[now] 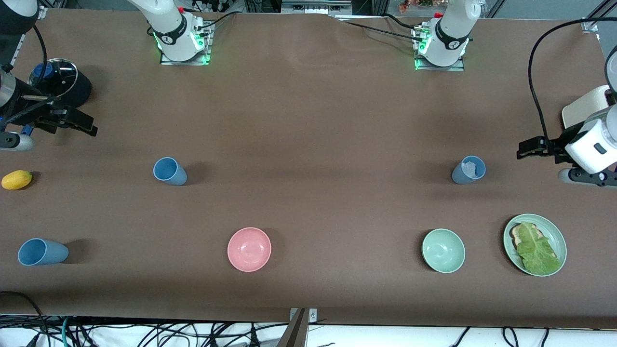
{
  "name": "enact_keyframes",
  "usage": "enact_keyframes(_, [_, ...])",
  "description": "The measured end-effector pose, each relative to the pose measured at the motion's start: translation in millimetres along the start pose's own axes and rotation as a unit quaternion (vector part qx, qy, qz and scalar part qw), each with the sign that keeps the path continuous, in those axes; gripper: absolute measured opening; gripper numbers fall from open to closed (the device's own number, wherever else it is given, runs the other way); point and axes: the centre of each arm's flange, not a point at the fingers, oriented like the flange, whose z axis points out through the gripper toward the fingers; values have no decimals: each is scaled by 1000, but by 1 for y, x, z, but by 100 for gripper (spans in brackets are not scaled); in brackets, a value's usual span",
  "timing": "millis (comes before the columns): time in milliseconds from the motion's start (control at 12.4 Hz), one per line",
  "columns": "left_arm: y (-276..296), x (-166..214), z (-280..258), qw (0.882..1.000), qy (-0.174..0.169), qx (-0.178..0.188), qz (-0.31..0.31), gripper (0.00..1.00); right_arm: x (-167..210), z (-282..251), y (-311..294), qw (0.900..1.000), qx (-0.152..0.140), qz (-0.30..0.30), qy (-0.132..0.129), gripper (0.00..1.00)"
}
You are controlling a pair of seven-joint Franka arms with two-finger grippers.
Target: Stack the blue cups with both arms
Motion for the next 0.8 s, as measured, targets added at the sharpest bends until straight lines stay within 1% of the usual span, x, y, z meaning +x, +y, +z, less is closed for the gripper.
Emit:
enact_keyframes(161, [-1, 9, 29, 1000, 8, 1, 0, 100, 1, 2, 0, 1000, 0, 0, -1, 100])
enact_keyframes(322, [-6, 11, 70, 1000, 14, 5, -1, 100, 2, 6, -1, 1000, -1, -1, -5, 100])
enact_keyframes(482, [-21, 4, 109, 1000, 13, 17, 9, 100, 5, 16, -4, 1000, -4, -2, -14, 100])
enact_keyframes(643, [-35, -9, 144, 999, 27, 19, 11, 100, 11, 32, -8, 1000, -10, -5, -28, 100])
enact_keyframes(724, [-39, -18, 159, 999, 30, 19, 11, 100, 14, 38, -8, 999, -11, -5, -33, 100])
enact_keyframes(804, [-40, -27, 171, 999, 25, 17, 10, 100, 15, 43, -8, 999, -11, -6, -37, 100])
